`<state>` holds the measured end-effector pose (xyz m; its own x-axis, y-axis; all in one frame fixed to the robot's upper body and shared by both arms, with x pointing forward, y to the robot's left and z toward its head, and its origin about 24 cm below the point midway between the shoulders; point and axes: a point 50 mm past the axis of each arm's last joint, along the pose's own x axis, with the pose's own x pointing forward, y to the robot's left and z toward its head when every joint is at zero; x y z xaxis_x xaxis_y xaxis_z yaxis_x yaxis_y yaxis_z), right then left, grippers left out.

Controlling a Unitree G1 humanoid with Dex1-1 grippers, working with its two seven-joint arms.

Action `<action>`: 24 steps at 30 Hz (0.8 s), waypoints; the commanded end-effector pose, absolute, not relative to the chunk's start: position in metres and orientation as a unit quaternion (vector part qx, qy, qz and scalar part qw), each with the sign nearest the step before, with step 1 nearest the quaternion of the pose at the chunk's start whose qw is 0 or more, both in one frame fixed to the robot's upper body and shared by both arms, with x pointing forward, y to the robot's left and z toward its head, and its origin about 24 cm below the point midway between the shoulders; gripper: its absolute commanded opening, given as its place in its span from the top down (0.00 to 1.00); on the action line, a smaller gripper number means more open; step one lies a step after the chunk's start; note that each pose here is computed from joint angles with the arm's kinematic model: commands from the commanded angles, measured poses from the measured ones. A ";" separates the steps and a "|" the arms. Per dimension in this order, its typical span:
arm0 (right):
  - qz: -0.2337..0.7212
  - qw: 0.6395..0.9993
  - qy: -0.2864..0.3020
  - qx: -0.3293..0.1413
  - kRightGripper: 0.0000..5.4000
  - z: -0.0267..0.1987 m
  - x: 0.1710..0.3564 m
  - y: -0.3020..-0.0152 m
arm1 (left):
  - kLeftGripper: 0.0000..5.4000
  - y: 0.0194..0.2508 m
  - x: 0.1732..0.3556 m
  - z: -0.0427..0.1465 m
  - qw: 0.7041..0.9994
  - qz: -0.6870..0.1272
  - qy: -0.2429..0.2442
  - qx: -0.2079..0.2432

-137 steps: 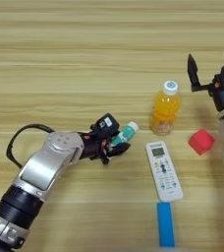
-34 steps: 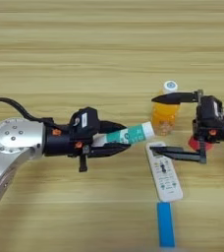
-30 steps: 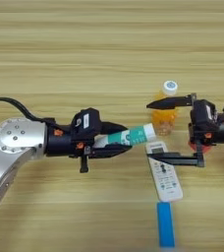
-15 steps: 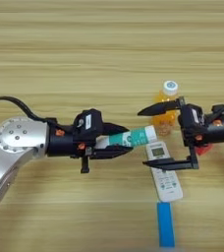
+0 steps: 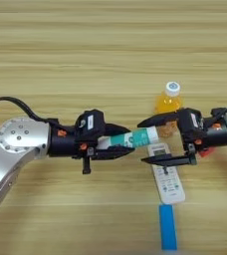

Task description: Move the objects on the table

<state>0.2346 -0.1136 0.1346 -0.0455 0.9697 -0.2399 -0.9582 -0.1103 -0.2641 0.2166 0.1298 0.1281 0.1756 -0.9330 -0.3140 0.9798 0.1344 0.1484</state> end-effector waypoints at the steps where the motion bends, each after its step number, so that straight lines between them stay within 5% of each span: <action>1: 0.726 0.659 -0.031 -0.196 0.46 0.142 0.236 -0.110 | 0.70 0.130 0.220 0.131 0.752 -0.631 0.070 0.177; 11: 0.728 0.656 -0.035 -0.195 0.66 0.143 0.236 -0.109 | 0.70 0.130 0.222 0.130 0.754 -0.628 0.071 0.179; 24: 0.733 0.647 -0.021 -0.206 0.67 0.139 0.234 -0.111 | 0.70 0.131 0.224 0.133 0.758 -0.624 0.065 0.180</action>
